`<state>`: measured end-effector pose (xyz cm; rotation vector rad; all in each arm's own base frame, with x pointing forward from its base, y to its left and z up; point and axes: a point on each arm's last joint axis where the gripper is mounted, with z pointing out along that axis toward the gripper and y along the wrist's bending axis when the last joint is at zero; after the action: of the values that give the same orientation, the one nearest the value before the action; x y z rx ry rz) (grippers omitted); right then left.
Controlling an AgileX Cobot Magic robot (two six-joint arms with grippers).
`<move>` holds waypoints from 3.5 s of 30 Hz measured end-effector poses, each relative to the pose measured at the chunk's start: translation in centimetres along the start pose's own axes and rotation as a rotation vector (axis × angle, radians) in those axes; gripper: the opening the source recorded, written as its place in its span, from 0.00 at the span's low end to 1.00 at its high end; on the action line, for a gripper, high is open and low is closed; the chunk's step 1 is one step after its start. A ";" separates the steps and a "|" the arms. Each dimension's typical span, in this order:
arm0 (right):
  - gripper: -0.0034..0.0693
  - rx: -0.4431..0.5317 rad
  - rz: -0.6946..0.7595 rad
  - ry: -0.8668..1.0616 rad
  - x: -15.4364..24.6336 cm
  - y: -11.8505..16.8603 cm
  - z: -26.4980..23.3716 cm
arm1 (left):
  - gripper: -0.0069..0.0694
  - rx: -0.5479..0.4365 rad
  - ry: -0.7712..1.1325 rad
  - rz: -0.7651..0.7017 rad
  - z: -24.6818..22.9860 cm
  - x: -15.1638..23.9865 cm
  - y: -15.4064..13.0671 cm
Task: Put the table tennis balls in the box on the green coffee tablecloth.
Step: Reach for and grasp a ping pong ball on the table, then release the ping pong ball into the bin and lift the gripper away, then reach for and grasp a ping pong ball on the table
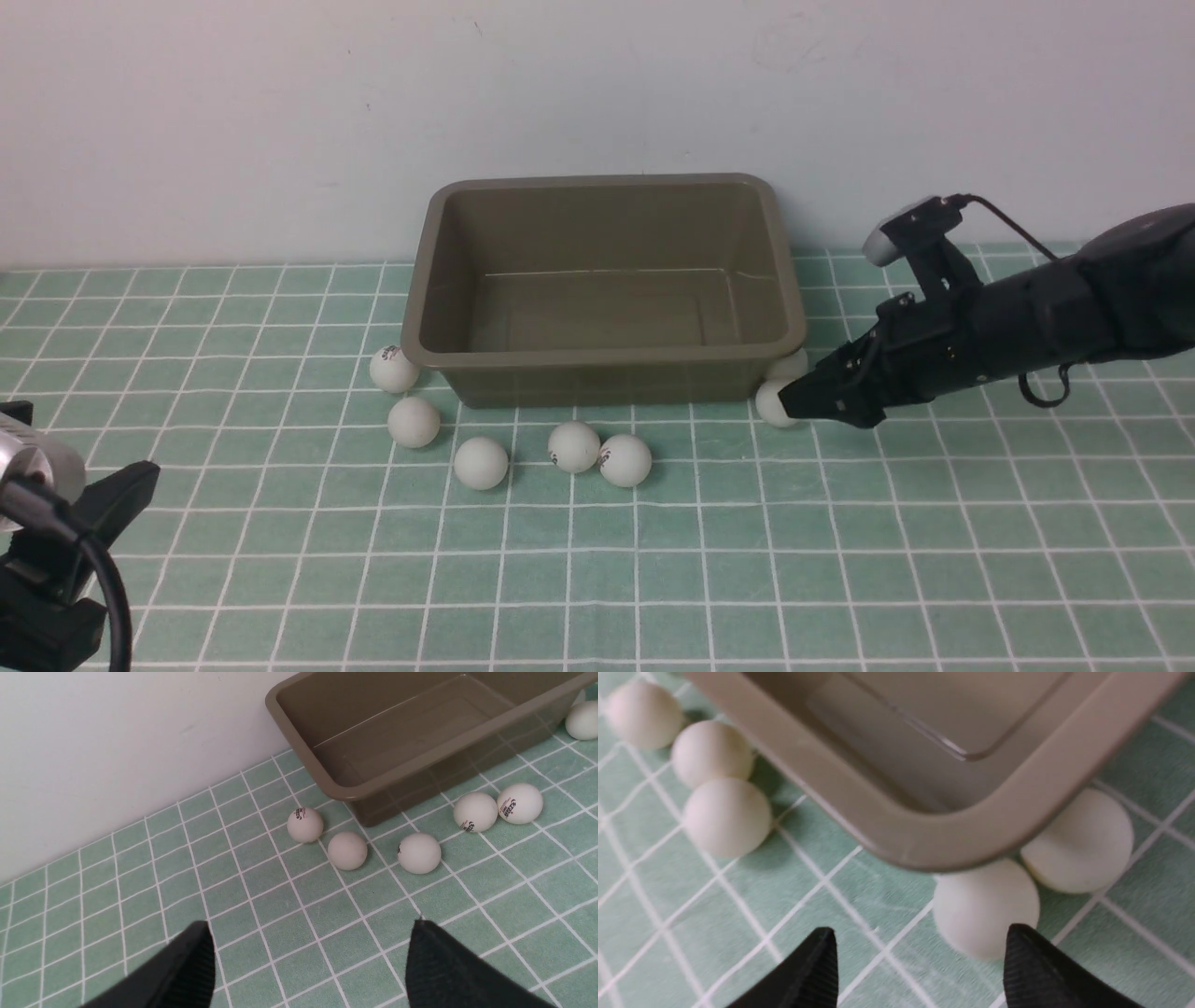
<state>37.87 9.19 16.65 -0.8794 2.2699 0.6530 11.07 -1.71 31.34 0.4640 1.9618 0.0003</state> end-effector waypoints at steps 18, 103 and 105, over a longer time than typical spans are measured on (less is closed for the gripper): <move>0.65 0.116 -0.016 0.008 0.4 -0.5 2.6 | 0.74 0.001 0.001 0.000 0.0 0.0 0.0; 0.81 0.208 -0.229 -0.249 -8.7 -3.1 -9.6 | 0.74 0.010 0.011 0.000 0.0 0.1 -0.1; 0.81 0.193 -0.226 -0.241 -8.3 -3.3 -11.1 | 0.74 0.010 0.011 0.000 0.0 0.1 -0.1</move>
<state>41.20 3.55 29.27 -0.8945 1.9458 0.4071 11.01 -1.76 31.23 0.4715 1.9731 -0.0072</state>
